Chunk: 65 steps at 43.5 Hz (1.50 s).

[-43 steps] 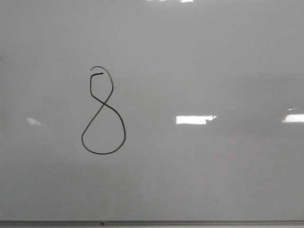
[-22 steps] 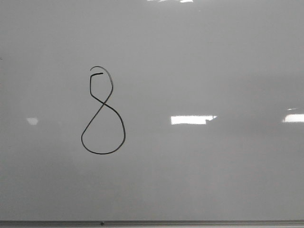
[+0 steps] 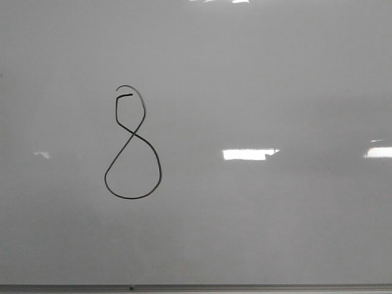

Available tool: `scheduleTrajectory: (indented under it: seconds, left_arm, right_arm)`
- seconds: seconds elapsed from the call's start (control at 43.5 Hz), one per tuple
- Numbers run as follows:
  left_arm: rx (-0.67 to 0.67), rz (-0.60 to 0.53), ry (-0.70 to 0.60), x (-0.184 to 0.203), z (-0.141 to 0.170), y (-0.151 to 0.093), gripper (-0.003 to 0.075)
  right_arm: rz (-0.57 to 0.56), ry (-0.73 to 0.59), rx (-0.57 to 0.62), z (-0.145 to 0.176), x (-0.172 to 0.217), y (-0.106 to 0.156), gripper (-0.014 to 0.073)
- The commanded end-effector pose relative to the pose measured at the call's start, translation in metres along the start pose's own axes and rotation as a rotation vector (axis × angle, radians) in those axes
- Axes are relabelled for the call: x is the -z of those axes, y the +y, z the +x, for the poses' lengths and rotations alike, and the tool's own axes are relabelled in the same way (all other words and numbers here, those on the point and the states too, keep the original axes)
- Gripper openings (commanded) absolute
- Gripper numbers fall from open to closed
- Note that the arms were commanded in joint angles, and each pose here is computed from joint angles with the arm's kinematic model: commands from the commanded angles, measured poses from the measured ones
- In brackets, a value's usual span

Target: Write number 8 on whiteboard

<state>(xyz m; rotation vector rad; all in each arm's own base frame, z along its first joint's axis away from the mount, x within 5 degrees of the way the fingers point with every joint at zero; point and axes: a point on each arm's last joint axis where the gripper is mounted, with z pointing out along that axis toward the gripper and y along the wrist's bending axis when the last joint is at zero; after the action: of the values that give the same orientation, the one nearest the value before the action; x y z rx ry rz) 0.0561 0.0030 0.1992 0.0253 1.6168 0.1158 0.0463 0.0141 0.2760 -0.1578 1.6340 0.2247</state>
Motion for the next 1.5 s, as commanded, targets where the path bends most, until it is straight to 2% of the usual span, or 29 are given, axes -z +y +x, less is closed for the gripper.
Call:
scheduleTrajectory:
  seconds: [0.0, 0.437, 0.598, 0.782, 1.082, 1.473]
  left_arm:
    - [0.011, -0.017, -0.108, 0.002, -0.009, 0.001, -0.0019]
    - [0.011, -0.017, -0.108, 0.002, -0.009, 0.001, -0.0019]
    - [0.011, -0.017, -0.108, 0.002, -0.009, 0.001, -0.0019]
    - [0.011, -0.017, -0.108, 0.002, -0.009, 0.001, -0.0019]
    - [0.011, -0.017, -0.108, 0.002, -0.009, 0.001, -0.0019]
    - [0.011, -0.017, -0.106, 0.002, -0.009, 0.001, -0.0019]
  right_arm:
    - [0.011, -0.102, -0.001, -0.016, 0.002, -0.001, -0.0067]
    - [0.012, -0.103, 0.002, -0.016, 0.002, -0.001, -0.0067]
    - [0.034, -0.106, 0.063, -0.013, 0.000, -0.003, -0.0067]
    - [0.131, -0.137, 0.087, 0.006, -0.003, -0.009, -0.0067]
    - [0.266, -0.072, 0.049, 0.071, -0.009, -0.020, -0.0067]
    - [0.280, -0.036, 0.025, 0.080, -0.010, -0.021, -0.0067]
